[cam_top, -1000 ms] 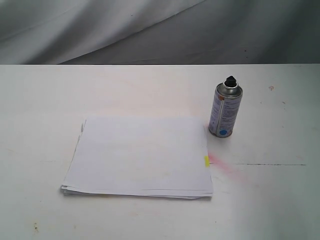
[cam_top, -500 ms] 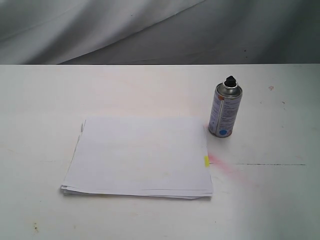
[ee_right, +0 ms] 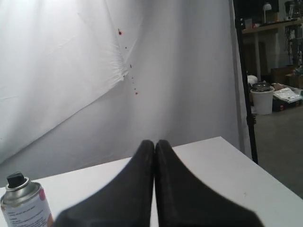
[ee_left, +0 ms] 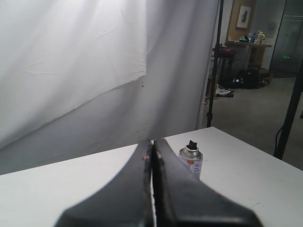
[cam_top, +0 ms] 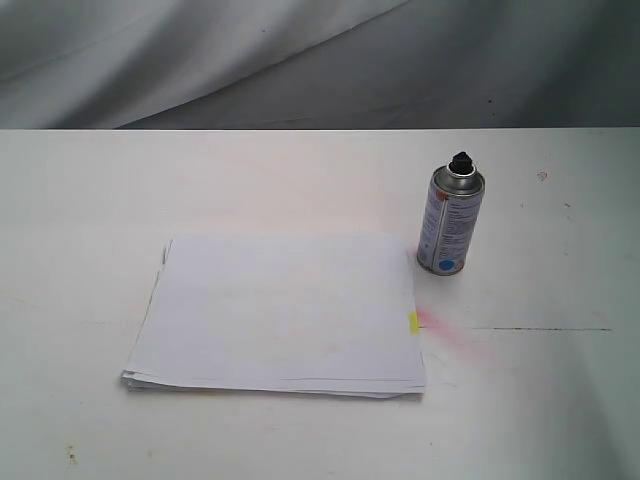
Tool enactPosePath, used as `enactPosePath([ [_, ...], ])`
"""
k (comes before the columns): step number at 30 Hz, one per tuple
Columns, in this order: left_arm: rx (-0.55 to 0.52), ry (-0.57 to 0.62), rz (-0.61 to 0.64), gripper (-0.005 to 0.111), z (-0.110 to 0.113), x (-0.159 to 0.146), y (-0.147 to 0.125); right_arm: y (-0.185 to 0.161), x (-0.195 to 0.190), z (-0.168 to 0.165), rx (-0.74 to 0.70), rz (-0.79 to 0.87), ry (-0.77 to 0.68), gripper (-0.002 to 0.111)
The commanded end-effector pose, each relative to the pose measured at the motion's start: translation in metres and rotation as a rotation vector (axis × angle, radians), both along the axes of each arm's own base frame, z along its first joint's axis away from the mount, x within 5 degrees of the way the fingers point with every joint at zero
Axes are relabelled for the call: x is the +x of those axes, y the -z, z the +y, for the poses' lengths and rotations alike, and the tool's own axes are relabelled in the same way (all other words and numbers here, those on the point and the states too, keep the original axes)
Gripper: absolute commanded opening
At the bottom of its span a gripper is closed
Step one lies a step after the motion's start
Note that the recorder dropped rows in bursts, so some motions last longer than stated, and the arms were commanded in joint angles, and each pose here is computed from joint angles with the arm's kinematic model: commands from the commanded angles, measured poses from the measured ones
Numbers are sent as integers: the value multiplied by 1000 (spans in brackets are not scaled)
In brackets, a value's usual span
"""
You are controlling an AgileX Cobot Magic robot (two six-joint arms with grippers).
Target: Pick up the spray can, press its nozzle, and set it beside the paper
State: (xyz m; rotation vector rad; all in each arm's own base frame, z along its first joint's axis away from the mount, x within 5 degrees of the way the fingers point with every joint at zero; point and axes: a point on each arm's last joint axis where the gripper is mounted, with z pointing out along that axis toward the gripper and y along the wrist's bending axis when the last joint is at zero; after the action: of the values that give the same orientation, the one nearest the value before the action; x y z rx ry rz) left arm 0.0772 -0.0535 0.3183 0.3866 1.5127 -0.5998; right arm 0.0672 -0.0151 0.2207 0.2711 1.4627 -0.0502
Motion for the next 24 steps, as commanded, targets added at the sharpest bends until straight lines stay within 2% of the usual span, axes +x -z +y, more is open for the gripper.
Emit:
enactPosePath([
  [1, -3, 2, 8, 0, 0, 1, 1, 7, 0, 0, 5, 31, 4, 0],
  [19, 2, 5, 10, 0, 0, 1, 2, 9, 0, 0, 9, 52, 0, 0],
  [24, 9, -32, 4, 0, 2, 2, 1, 9, 0, 0, 9, 52, 0, 0],
])
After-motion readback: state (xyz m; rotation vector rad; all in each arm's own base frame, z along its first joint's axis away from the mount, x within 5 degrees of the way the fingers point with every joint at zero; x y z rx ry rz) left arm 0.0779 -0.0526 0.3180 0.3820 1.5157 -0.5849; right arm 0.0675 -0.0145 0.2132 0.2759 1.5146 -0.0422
